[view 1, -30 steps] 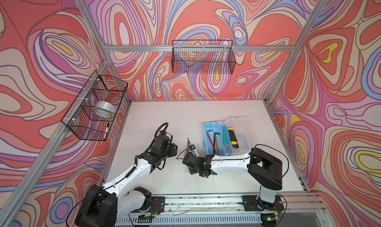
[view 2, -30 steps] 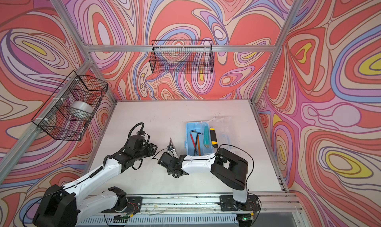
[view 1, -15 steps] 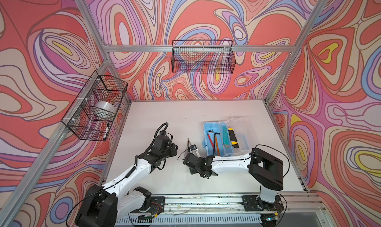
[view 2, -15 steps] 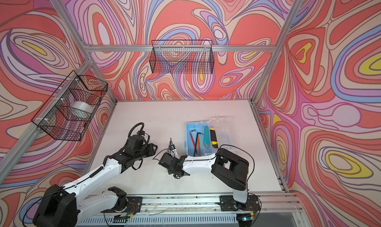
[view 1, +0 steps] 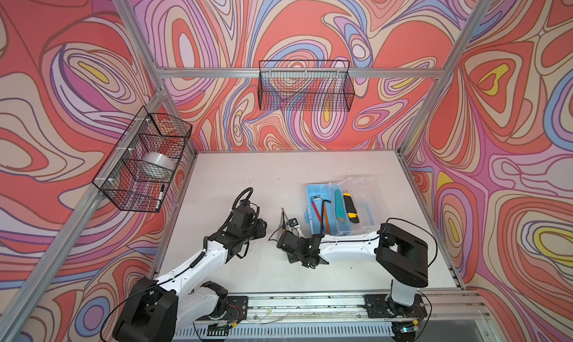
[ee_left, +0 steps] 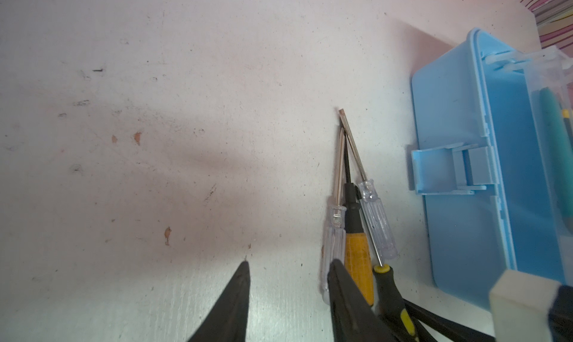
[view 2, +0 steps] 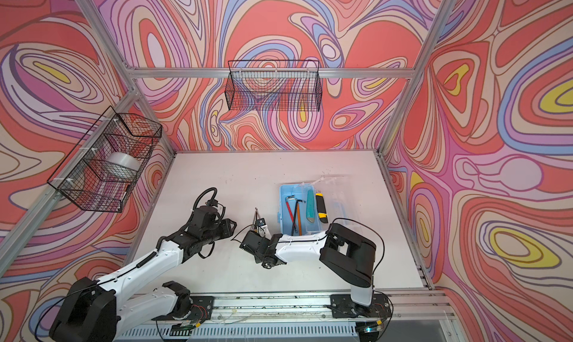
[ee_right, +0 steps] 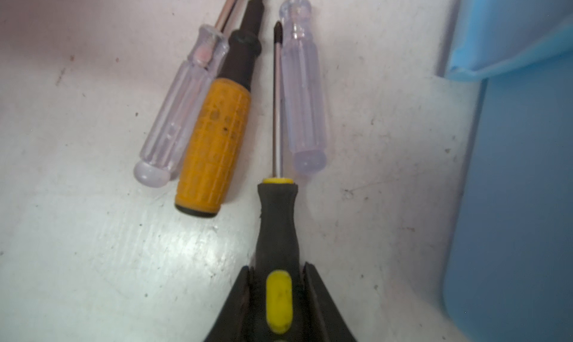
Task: Pack the tool kit
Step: 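Lower the right gripper and close it on the black-yellow screwdriver, then lift the black-yellow screwdriver with the right gripper over the clear tray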
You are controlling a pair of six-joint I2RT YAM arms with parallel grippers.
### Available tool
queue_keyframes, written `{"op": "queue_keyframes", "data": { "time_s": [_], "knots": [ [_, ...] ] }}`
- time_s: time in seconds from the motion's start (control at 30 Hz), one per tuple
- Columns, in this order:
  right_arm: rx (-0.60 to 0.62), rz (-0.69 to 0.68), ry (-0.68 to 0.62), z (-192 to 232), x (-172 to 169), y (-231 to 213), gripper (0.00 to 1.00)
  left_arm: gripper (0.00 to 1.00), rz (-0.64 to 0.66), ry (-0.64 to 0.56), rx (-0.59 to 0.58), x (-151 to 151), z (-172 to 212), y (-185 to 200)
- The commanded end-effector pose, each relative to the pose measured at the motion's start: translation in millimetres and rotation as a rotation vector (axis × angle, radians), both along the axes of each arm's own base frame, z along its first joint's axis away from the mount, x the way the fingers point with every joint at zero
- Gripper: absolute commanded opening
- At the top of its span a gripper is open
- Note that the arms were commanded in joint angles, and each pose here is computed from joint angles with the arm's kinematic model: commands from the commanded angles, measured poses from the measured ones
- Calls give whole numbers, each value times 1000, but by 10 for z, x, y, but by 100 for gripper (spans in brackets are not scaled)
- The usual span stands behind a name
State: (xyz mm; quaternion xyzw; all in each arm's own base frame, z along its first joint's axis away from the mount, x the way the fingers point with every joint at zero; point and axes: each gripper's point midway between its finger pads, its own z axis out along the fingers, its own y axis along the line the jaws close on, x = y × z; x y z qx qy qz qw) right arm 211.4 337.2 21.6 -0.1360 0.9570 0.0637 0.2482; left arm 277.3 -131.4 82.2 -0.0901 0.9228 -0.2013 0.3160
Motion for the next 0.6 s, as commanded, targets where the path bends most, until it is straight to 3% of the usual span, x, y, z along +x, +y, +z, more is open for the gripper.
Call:
{"op": "queue_keyframes", "data": {
  "time_s": [0.0,0.23,0.57],
  "knots": [
    [8,-14,-24,234,-3,-97,0,42,8,-12,-7,29,22,2],
    [68,-5,-121,914,11,-276,0,41,5,-10,-12,33,13,-12],
    [-11,-189,-276,1809,335,-1634,0,41,-13,-9,-32,70,21,-78]
  ]
}}
